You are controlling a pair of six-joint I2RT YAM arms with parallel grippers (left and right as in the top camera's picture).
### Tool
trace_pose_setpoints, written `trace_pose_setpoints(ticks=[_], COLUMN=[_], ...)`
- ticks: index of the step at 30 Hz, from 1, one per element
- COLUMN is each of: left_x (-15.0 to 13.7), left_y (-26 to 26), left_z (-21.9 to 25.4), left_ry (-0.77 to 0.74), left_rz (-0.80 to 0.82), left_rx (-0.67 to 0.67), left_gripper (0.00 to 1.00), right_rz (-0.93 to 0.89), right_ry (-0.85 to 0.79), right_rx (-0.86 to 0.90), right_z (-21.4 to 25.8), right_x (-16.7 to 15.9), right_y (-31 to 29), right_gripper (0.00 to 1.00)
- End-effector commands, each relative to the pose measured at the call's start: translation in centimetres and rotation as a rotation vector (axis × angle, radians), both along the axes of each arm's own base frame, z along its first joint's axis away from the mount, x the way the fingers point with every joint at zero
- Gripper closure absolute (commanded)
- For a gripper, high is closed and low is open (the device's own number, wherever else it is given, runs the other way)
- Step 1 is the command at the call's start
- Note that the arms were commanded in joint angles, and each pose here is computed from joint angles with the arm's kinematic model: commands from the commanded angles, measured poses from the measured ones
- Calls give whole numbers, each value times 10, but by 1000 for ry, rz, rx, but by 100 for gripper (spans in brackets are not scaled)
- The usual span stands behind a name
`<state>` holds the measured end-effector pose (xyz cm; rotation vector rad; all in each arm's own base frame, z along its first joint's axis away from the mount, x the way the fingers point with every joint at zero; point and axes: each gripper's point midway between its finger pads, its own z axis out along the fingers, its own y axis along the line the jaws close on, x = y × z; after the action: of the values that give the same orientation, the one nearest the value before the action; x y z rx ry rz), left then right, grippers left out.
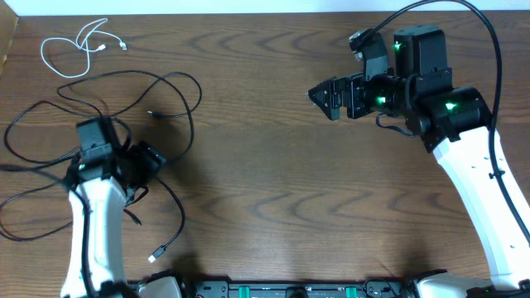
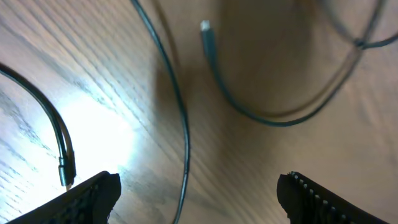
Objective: Untangle cables
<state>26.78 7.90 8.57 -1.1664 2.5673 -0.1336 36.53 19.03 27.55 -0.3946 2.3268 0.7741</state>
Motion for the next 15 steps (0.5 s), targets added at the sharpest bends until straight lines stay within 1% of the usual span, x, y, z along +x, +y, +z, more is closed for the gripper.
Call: trace_pose_setpoints(ticks=[1,6,10,12,14,15], left_x=[-1,-5,-6,-5,-4,-4], left_y=[8,4,1,1,1,1], left_z=[-16,-48,-70,-77,-82,-83], left_ry=[82,200,262,275,284,284], left_rz=[33,11,-4,-7,-7,-7], left_rx=[41,28,24,22,19,19], left_gripper=[14,27,29,35,39,40], right_rz=[-3,-3,-2,-2,-2,-2], right_ry=[-1,-4,-9,-10,-9,-9], right_rx=[15,16,17,17,17,17], right_z=[7,7,8,8,8,8], right_x=[-1,-1,0,0,0,0], right_y=[1,1,2,2,2,2], right_gripper=[1,1,1,1,1,1])
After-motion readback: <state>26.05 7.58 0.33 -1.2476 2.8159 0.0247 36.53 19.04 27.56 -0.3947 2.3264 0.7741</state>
